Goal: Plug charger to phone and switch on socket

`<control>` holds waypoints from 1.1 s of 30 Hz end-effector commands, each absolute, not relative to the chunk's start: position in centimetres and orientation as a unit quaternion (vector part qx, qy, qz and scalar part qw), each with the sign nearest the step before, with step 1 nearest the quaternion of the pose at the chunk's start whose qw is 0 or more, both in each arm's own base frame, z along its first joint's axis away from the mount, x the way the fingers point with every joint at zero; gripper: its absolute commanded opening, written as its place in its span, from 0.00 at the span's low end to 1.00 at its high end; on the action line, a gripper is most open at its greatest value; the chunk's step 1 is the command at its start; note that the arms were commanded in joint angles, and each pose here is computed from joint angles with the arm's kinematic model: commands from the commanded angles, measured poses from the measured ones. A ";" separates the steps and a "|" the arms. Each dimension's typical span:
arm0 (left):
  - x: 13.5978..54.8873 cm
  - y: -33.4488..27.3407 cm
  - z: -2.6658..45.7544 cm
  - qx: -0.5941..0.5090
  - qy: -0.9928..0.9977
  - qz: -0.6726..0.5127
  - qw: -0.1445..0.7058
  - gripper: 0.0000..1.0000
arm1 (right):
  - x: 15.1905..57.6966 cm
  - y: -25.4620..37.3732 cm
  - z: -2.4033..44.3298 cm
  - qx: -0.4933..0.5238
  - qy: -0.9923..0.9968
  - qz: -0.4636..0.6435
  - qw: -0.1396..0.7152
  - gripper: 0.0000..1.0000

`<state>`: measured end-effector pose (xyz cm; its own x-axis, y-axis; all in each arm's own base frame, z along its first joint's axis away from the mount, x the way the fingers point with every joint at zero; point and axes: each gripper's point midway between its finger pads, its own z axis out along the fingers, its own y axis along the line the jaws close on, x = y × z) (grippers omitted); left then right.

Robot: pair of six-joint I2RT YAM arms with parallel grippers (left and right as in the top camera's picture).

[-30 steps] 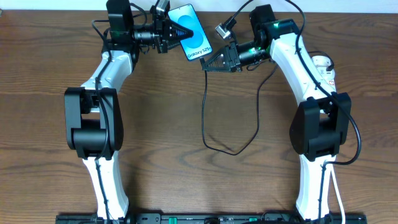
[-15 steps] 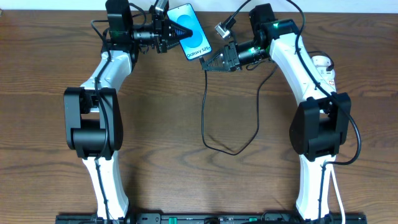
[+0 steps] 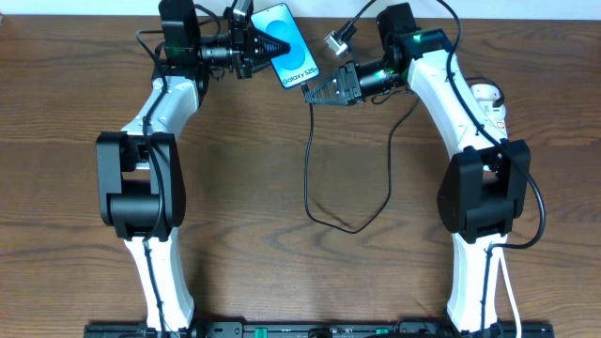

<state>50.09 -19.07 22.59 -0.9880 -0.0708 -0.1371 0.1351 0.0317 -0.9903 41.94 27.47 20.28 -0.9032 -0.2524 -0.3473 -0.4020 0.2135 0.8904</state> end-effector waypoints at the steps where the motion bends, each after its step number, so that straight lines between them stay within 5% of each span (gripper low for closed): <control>1: 48.5 -20.0 23.9 0.059 0.708 -0.702 0.055 0.07 | 42.5 26.9 21.7 -0.217 0.774 0.589 0.088 0.01; 22: 48.2 -20.8 24.0 0.065 0.707 -0.702 0.050 0.07 | 43.4 27.6 22.4 -0.226 0.764 0.594 0.108 0.02; 27: 48.2 -20.8 24.0 0.065 0.707 -0.702 0.050 0.07 | 43.4 27.6 22.3 -0.225 0.765 0.594 0.107 0.20; 33: 48.2 -20.7 23.9 0.074 0.706 -0.701 0.060 0.07 | 43.4 27.5 22.4 -0.225 0.765 0.594 0.108 0.83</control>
